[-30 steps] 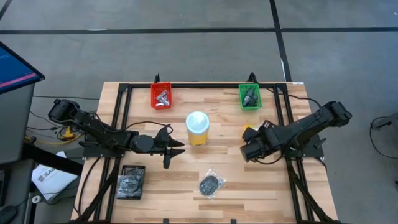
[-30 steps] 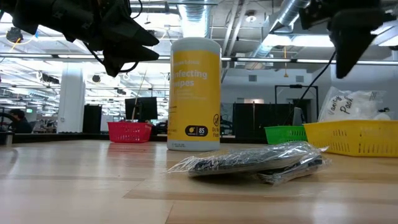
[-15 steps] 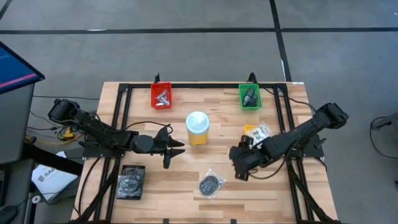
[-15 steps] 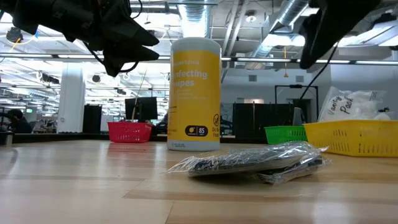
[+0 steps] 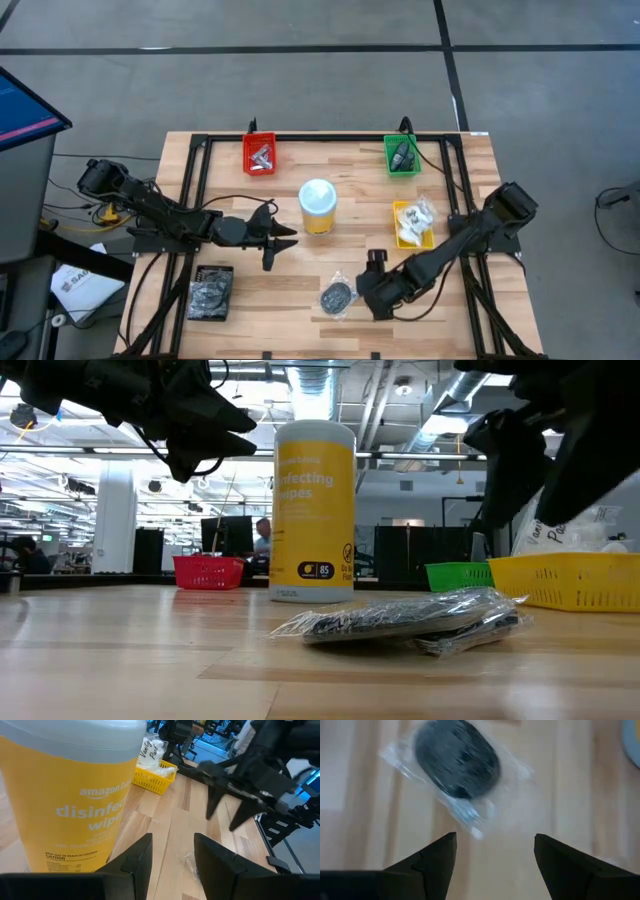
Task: Pick & Place Travel size toiletries
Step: Put the black hairbrush into the black bin
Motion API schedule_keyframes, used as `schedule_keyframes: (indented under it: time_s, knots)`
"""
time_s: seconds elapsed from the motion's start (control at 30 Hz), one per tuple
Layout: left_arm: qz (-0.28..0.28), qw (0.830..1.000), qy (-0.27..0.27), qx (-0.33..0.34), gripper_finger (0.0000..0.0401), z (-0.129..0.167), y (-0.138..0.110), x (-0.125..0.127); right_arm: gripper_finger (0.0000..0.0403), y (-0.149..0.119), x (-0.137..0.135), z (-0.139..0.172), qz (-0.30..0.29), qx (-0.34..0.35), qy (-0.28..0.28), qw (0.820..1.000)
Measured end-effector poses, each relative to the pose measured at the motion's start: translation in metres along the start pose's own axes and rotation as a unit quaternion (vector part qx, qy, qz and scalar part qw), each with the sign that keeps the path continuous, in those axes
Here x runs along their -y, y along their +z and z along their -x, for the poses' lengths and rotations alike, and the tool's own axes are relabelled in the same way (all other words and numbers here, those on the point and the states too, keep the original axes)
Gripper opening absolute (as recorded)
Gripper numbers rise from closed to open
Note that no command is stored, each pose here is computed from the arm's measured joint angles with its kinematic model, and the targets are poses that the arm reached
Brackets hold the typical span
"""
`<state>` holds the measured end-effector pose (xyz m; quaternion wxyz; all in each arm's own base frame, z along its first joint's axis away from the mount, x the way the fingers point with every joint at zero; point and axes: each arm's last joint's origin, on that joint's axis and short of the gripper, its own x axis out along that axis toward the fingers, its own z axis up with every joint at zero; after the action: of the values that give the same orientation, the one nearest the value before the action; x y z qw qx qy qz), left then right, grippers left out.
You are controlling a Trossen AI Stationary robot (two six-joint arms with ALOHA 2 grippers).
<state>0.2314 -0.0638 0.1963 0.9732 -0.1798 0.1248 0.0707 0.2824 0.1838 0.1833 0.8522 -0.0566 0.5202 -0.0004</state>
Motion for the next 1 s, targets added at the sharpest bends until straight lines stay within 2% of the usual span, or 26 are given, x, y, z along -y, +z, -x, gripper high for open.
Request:
schedule_keyframes:
  time_s: [0.43,1.0]
  knots:
    - [0.002,1.0,-0.002,0.004,0.0136,0.0,0.001,0.0,0.0207,-0.007,-0.02,-0.034,0.015,-0.007,0.002,1.0]
    - [0.003,1.0,-0.003,0.006,0.0136,0.0,0.001,0.001,0.0166,-0.004,-0.023,-0.034,0.01,0.01,0.012,1.0]
